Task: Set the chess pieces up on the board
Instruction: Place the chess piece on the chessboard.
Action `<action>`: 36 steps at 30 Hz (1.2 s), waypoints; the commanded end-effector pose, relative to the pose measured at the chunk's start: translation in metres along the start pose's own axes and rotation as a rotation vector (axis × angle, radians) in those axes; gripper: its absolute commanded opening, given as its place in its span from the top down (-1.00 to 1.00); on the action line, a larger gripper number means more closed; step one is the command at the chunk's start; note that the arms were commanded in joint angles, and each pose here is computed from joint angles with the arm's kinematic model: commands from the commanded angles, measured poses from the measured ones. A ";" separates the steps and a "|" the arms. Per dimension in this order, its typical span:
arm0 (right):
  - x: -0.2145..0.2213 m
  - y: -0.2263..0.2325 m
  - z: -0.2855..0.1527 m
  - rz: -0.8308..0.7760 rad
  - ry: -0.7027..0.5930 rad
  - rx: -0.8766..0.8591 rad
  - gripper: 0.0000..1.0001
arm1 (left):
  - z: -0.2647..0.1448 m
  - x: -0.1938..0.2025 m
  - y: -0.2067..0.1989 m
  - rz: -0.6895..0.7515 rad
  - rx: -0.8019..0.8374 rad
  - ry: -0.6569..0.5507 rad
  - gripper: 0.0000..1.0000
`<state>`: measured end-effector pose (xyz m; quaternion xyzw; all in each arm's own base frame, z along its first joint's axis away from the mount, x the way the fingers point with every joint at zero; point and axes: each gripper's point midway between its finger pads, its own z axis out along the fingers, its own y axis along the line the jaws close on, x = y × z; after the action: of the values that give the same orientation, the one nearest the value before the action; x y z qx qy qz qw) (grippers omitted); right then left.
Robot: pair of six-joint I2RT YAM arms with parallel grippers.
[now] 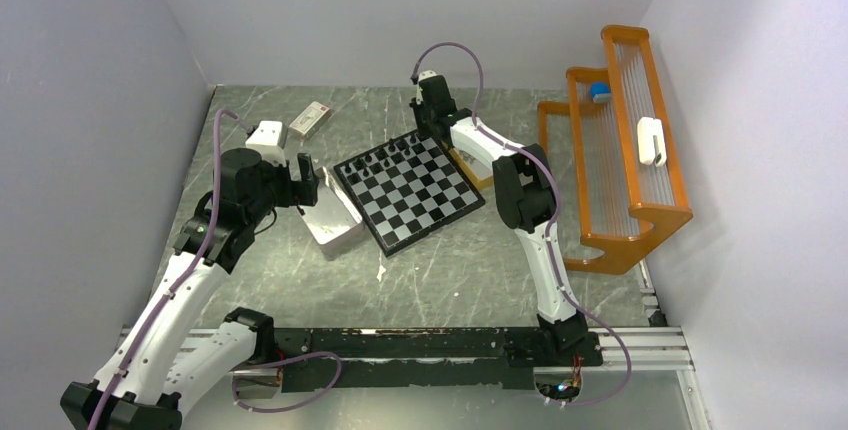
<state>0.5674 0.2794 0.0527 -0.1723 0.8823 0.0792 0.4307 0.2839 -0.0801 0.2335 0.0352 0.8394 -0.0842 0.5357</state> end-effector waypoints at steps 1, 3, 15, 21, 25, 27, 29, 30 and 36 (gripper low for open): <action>0.015 -0.010 0.003 0.000 0.052 0.031 0.68 | -0.001 -0.013 -0.004 0.009 0.018 -0.045 -0.95; 0.015 -0.011 0.002 -0.001 0.053 0.037 0.68 | -0.001 -0.013 -0.004 0.009 0.019 -0.045 -0.95; 0.018 -0.009 0.005 0.003 0.057 0.030 0.57 | -0.002 -0.013 -0.003 0.009 0.014 -0.049 -0.95; 0.013 -0.009 0.003 0.006 0.047 0.031 0.43 | -0.001 -0.012 -0.004 0.009 0.016 -0.044 -0.95; 0.007 -0.009 0.002 0.004 0.033 0.026 0.42 | -0.002 -0.013 -0.003 0.009 0.014 -0.047 -0.95; 0.004 -0.009 0.002 0.003 0.026 0.023 0.39 | -0.002 -0.013 -0.003 0.009 0.014 -0.047 -0.95; -0.001 -0.007 0.000 0.003 0.017 0.016 0.35 | -0.001 -0.013 -0.003 0.010 0.013 -0.046 -0.95; -0.005 -0.007 -0.001 0.004 0.010 0.015 0.32 | -0.001 -0.012 -0.003 0.011 0.012 -0.044 -0.95; -0.033 -0.006 -0.025 0.025 -0.040 0.005 0.08 | 0.001 -0.009 0.003 -0.003 -0.024 -0.026 -0.96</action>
<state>0.5659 0.2769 0.0552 -0.1692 0.8869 0.0754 0.4233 0.2840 -0.0797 0.2334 0.0344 0.8396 -0.0833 0.5356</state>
